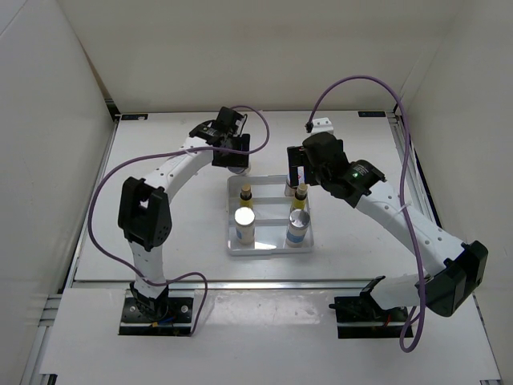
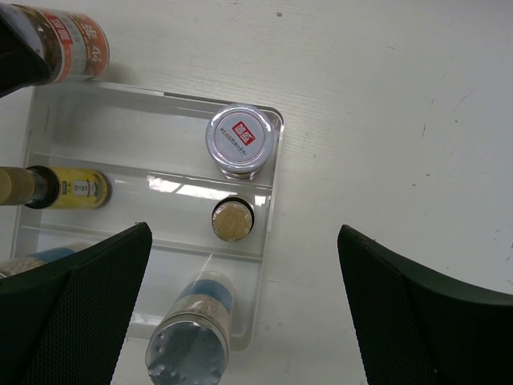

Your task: Organize the condiment bottles

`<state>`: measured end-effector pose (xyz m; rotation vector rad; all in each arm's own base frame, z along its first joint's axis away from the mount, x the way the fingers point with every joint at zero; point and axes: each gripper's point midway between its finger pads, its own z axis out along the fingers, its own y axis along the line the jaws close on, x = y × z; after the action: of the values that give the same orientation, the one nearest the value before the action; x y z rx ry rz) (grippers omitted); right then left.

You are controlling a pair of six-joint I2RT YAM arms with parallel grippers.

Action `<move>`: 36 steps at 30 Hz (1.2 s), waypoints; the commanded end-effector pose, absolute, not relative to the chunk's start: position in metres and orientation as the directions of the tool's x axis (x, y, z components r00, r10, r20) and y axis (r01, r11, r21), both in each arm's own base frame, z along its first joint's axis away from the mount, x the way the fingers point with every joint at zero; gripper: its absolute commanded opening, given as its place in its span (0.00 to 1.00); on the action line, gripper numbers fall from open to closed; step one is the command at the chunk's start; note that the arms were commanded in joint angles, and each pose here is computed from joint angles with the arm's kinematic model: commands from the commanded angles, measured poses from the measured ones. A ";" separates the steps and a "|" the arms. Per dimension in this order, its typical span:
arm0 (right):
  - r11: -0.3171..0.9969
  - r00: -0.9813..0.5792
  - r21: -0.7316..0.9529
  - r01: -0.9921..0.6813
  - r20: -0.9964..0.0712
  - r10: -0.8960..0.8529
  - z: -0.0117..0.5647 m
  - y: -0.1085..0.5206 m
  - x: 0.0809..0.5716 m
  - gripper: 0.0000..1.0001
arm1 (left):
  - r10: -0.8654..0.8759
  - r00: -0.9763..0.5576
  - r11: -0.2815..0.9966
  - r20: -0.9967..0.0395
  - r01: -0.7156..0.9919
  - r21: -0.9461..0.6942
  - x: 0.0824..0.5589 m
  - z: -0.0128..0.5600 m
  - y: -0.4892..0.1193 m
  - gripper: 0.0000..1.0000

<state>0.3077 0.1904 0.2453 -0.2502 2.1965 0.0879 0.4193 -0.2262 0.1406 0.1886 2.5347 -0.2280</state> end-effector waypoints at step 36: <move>0.983 -0.555 -0.032 -0.182 -0.822 -0.130 0.260 0.179 0.307 1.00 | 0.101 -0.807 0.970 -0.582 0.211 -0.124 0.395 0.170 -0.245 0.11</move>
<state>0.3056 0.1846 0.2416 -0.2502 2.2163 0.0636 0.3798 -0.2422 0.1558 0.2632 2.5942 -0.2360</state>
